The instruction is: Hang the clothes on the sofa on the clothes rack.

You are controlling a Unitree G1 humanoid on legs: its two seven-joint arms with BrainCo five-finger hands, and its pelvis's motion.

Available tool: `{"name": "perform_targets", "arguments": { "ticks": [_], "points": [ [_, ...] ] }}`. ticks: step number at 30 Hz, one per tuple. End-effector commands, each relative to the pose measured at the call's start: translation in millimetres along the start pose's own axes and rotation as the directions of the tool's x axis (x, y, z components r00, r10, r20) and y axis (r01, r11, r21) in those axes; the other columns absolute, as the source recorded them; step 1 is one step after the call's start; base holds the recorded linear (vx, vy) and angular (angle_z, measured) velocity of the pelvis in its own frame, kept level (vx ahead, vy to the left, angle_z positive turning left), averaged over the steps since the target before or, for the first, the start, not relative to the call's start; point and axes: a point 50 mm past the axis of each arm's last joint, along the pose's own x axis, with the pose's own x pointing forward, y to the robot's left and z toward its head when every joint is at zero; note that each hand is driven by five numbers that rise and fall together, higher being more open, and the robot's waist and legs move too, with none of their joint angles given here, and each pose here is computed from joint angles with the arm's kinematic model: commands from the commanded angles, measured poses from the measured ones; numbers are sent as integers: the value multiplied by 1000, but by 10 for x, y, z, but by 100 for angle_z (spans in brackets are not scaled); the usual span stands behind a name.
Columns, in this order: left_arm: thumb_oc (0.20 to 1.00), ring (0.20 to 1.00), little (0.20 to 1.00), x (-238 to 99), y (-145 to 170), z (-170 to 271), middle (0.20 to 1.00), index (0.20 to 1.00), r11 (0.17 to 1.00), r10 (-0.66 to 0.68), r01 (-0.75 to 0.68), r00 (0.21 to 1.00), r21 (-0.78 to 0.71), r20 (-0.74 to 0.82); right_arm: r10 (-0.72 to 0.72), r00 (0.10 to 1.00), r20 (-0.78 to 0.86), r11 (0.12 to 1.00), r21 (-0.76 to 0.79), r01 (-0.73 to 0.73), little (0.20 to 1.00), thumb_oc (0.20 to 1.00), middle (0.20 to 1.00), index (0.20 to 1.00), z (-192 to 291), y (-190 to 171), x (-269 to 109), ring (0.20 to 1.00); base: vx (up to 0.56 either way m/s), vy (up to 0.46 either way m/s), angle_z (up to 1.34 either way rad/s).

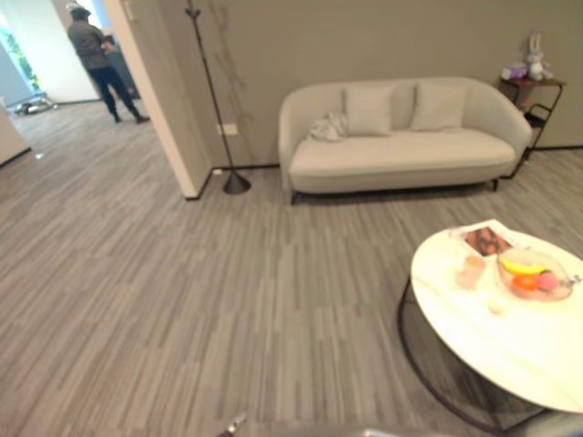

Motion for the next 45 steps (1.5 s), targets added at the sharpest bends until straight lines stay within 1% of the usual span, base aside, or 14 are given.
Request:
{"name": "perform_targets", "arguments": {
  "ticks": [1, 9, 10, 11, 14, 17, 18, 21, 29, 33, 36, 37, 41, 45],
  "points": [
    [1000, 1000, 1000, 19, -232, 23, 1000, 1000, 998, -54, 55, 999, 23, -4, 36, 999, -27, 998, -58, -38, 1000, 1000, 1000, 1000, -114, 169, -32, 1000, 7, -14, -4],
    [1000, 1000, 1000, 18, -220, 14, 1000, 1000, 997, -54, 55, 998, 53, -15, 52, 998, -22, 994, -100, -54, 1000, 1000, 1000, 1000, -98, 183, -32, 1000, 6, -6, 0],
    [1000, 1000, 1000, 15, -220, -17, 1000, 1000, 992, -57, 60, 998, 107, -32, 60, 998, -19, 991, -120, -62, 1000, 1000, 1000, 1000, -90, 198, -33, 1000, 0, 0, 0],
    [1000, 1000, 1000, 15, -220, -17, 1000, 1000, 992, -57, 61, 998, 108, -32, 60, 998, -19, 991, -120, -62, 1000, 1000, 1000, 1000, -89, 197, -33, 1000, 0, 0, 0],
    [1000, 1000, 1000, 19, -291, 31, 1000, 1000, 962, -87, 87, 996, 260, -11, 81, 997, -6, 981, -174, -80, 1000, 1000, 1000, 1000, -67, 238, -37, 1000, 0, 0, 0],
    [1000, 1000, 1000, 20, -368, 56, 1000, 1000, 902, -113, 103, 994, 419, -2, 111, 994, 5, 965, -239, -106, 1000, 1000, 1000, 1000, -52, 308, -46, 1000, 0, 0, 0],
    [1000, 1000, 1000, 20, -395, 68, 1000, 1000, 886, -125, 112, 992, 450, -1, 134, 991, 3, 952, -280, -128, 1000, 1000, 1000, 1000, -52, 349, -52, 1000, 0, 0, 0],
    [1000, 1000, 1000, 21, -385, 71, 1000, 1000, 881, -123, 110, 992, 459, -3, 152, 988, -4, 941, -304, -146, 1000, 1000, 1000, 1000, -57, 370, -54, 1000, -8, -21, -4],
    [1000, 1000, 1000, 19, -273, 37, 1000, 1000, 937, -81, 82, 997, 340, -17, 141, 990, -7, 952, -272, -138, 1000, 1000, 1000, 1000, -47, 329, -47, 1000, 0, -4, 0],
    [1000, 1000, 1000, 11, -153, -26, 1000, 1000, 991, -28, 33, 999, 132, -38, 77, 997, -26, 985, -155, -80, 1000, 1000, 1000, 1000, -87, 197, -33, 1000, 36, -26, 0],
    [1000, 1000, 1000, 8, -118, -46, 1000, 1000, 998, -15, 18, 999, 60, -44, 65, 998, -26, 989, -132, -68, 1000, 1000, 1000, 1000, -82, 175, -31, 1000, 0, 0, 0],
    [1000, 1000, 1000, 4, -99, -74, 1000, 1000, 1000, -8, 8, 999, -5, -52, 66, 997, -28, 990, -124, -69, 1000, 1000, 1000, 1000, -92, 180, -31, 1000, 0, 0, 0],
    [1000, 1000, 1000, 1, -64, -80, 1000, 1000, 996, 9, -13, 998, -88, -54, 71, 997, -33, 989, -126, -75, 1000, 1000, 1000, 1000, -111, 178, -30, 1000, 3, -10, 0],
    [1000, 1000, 1000, 2, -55, -62, 1000, 1000, 994, 10, -15, 999, -105, -52, 71, 996, -44, 990, -120, -76, 1000, 1000, 1000, 1000, -136, 160, -29, 1000, 14, -31, -1]
  ]
}}
